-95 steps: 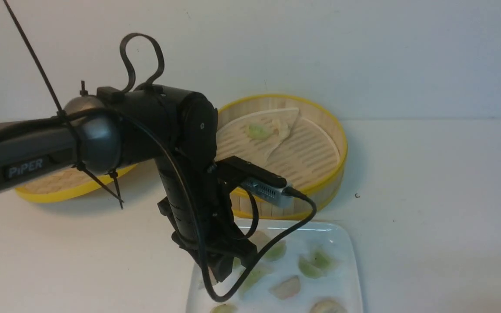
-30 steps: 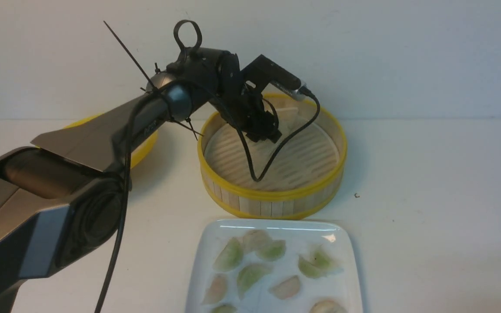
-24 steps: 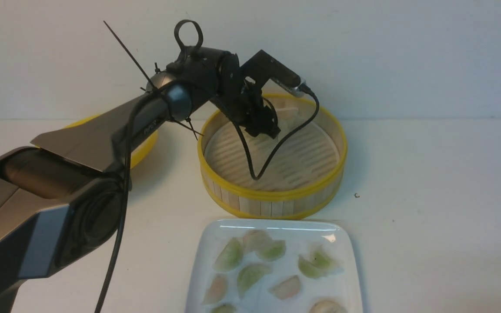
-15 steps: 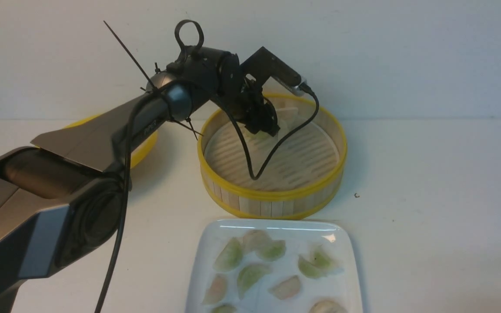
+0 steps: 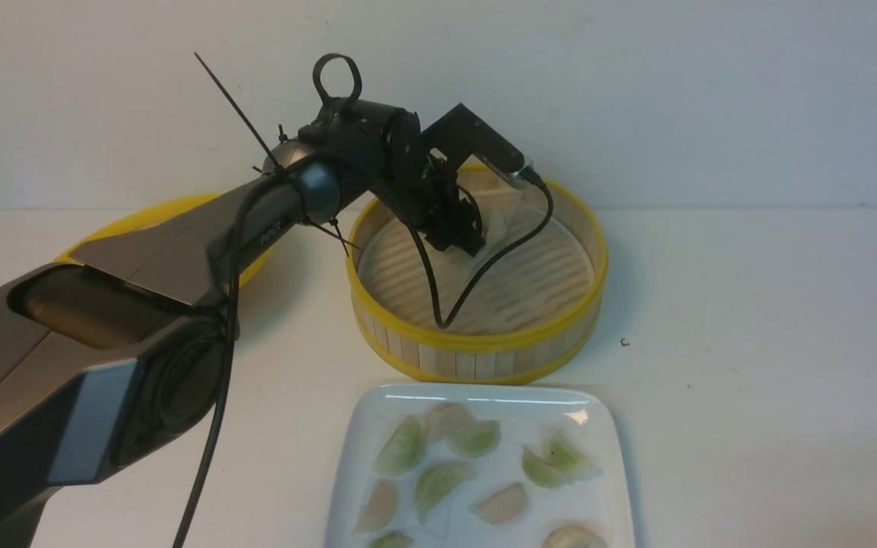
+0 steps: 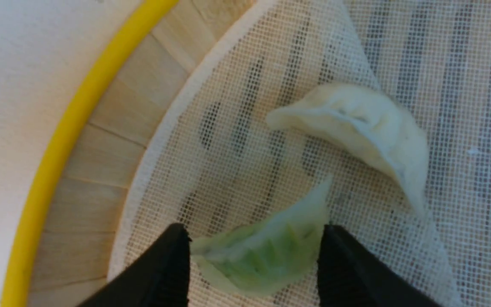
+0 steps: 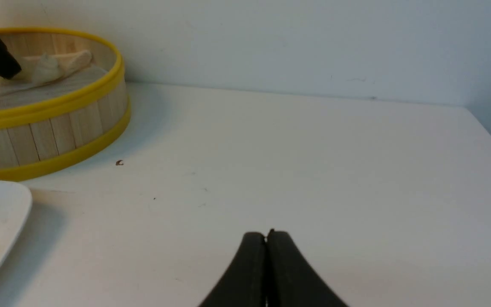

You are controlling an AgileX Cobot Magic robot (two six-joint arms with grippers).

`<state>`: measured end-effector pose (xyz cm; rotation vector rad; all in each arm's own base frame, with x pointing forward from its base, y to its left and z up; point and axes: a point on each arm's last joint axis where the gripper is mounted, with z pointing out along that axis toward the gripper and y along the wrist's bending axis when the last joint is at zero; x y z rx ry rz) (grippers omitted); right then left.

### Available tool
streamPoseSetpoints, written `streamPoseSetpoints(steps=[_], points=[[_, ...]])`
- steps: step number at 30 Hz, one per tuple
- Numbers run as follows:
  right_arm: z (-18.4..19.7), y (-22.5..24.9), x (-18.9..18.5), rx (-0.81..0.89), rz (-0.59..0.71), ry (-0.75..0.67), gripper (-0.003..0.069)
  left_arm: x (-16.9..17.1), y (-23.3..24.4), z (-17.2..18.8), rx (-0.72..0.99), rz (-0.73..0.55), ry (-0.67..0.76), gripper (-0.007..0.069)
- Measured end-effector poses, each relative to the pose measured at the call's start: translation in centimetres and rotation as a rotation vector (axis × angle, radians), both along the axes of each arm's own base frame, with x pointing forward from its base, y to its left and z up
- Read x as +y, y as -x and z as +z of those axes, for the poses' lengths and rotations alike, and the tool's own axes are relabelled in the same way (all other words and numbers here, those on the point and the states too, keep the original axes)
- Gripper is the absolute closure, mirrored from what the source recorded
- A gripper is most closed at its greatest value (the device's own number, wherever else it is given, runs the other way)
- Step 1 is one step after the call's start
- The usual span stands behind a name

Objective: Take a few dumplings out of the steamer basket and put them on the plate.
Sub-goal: Use the left arm to grab a dumpling from the steamer

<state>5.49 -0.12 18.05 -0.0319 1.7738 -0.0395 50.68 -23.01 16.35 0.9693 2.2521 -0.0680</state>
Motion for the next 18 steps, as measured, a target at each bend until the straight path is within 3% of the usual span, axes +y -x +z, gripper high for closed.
streamPoseSetpoints(steps=[14, 16, 17, 18], points=[[0.0, 0.0, 0.0, 0.0, 0.0, 0.0, 0.0673, 0.1, 0.3, 0.3, 0.035, -0.005, -0.021, 0.0323], [0.0, 0.0, 0.0, 0.0, 0.0, 0.0, 0.0673, 0.5, 0.8, 1.0, 0.073, -0.008, -0.047, 0.0444], [0.0, 0.0, 0.0, 0.0, 0.0, 0.0, 0.0673, 0.6, 0.9, 1.3, 0.074, -0.008, -0.048, 0.0459], [0.0, 0.0, 0.0, 0.0, 0.0, 0.0, 0.0673, 0.9, 1.5, 2.1, 0.132, -0.01, -0.067, 0.0563]])
